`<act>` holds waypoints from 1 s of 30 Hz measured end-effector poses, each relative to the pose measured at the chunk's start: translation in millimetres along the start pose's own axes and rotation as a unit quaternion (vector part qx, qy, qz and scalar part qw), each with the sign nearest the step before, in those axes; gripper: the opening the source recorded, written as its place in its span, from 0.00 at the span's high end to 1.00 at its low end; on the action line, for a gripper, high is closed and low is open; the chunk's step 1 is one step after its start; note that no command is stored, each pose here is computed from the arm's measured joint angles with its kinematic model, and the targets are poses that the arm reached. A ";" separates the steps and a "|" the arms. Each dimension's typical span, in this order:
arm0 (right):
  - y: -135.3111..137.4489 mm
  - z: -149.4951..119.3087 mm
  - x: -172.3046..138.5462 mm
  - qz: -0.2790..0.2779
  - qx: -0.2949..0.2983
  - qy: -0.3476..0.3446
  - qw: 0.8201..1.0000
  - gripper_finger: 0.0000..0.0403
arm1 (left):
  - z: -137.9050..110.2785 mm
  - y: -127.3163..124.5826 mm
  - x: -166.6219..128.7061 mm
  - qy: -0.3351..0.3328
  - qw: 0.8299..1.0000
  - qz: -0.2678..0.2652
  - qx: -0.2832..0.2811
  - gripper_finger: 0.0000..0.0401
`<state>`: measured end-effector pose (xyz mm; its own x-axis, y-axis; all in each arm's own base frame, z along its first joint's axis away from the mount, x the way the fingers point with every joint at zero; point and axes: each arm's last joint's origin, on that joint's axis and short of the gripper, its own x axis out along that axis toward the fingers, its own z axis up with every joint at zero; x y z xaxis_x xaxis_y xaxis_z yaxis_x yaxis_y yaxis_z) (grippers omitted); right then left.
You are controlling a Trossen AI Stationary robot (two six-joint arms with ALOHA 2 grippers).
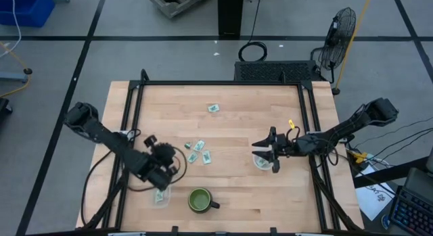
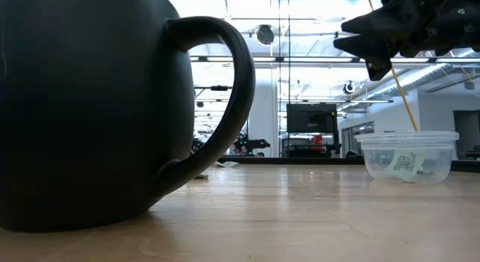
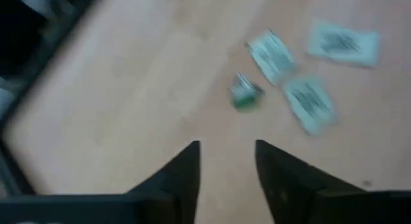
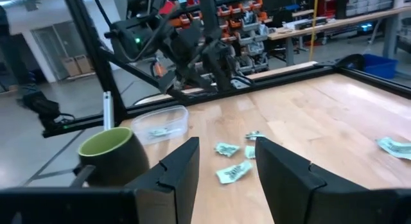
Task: Pick and place Stevia / Truvia into bins
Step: Put the white stevia packet into the circular transparent container
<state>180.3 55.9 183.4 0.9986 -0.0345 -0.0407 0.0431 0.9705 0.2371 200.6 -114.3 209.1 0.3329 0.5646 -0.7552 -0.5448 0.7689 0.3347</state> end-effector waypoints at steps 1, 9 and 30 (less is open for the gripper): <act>-1.5 -0.3 0.5 -0.005 -0.001 0.002 1.000 0.64 | 3.5 1.9 2.6 -0.012 1.000 0.011 0.011 0.55; -10.8 -0.5 3.2 -0.031 -0.003 0.009 0.999 0.64 | 40.8 11.5 9.5 -0.098 0.992 -0.050 0.057 0.45; -79.3 55.9 94.5 -0.100 0.082 0.143 0.981 0.64 | 1.4 99.2 44.6 -0.397 0.818 -0.416 -0.030 0.52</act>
<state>273.0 -37.6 215.0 0.9211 -0.1299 -0.3670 0.2656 0.8989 0.3484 162.5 -12.3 209.4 0.9893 -0.1105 -0.0954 0.0950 0.9834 -0.1544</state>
